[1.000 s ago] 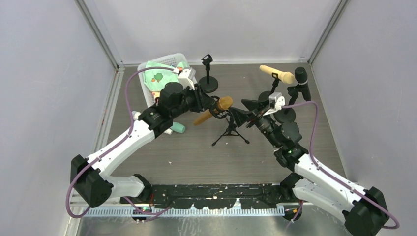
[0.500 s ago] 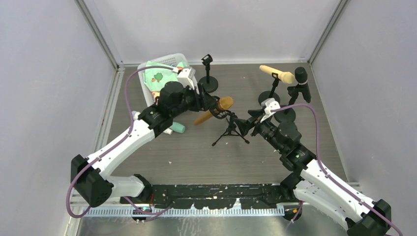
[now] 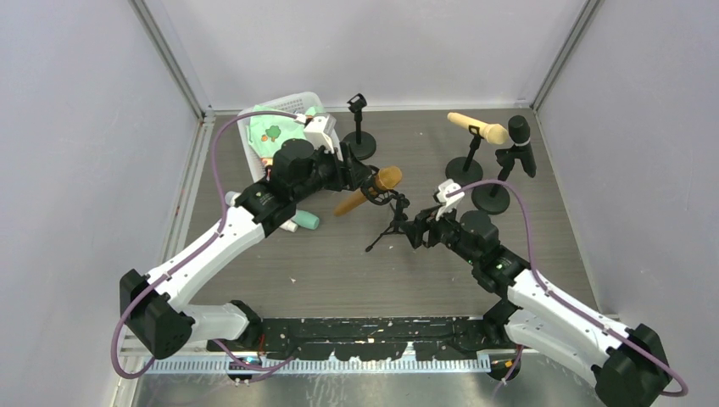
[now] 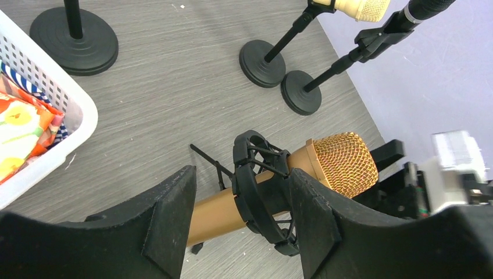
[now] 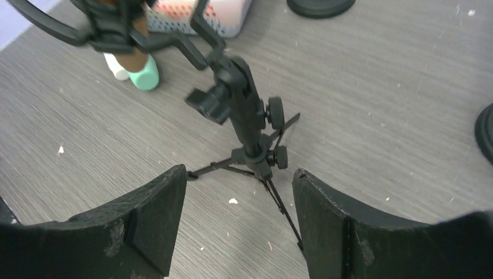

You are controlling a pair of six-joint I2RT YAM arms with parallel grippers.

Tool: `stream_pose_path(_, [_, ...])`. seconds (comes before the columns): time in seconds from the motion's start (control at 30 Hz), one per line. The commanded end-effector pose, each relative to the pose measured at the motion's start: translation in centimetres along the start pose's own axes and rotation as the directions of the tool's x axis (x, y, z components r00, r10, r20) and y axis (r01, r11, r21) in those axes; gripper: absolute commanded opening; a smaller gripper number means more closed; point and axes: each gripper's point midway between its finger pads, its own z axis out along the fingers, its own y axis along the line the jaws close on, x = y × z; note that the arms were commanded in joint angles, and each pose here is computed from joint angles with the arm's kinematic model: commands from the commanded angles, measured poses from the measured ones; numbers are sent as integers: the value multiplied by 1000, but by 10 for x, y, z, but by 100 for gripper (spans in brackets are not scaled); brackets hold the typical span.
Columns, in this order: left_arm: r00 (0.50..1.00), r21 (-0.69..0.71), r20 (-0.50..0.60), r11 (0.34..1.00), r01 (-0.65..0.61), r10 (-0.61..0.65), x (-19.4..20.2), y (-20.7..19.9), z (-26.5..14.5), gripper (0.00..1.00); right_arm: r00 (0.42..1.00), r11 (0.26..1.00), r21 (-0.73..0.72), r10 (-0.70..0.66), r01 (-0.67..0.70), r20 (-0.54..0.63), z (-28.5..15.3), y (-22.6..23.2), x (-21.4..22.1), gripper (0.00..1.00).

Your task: Attach the microphones to the stand

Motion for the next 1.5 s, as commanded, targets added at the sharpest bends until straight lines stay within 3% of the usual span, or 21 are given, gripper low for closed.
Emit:
stream_pose_path(0.0, [998,23,62,1000,-20,19,-24,-10,-10,61,999,1000,7,23,-24,41,13,0,4,71])
stream_pose_path(0.37, [999,38,26,999,-21,20,-17,-11,-2,61,980,992,119,11,-35,200,67,-15,1,64])
stream_pose_path(0.57, [999,36,15,999,-30,29,-15,-10,2,61,970,978,208,-20,-31,242,80,-32,-1,48])
stream_pose_path(0.77, [998,26,-5,998,-60,60,-17,-10,1,61,965,955,298,-64,-15,255,84,-48,1,25])
stream_pose_path(1.0, [989,-153,64,981,-123,134,-41,19,-23,63,960,918,396,-89,-25,265,109,-83,-9,7])
stream_pose_path(1.2, [984,-239,89,962,-131,156,-46,39,-45,64,959,880,472,-91,-49,268,148,-129,-28,4])
stream_pose_path(1.47, [980,-307,100,942,-135,173,-44,55,-66,64,978,807,590,-95,-35,187,196,-192,-26,5])
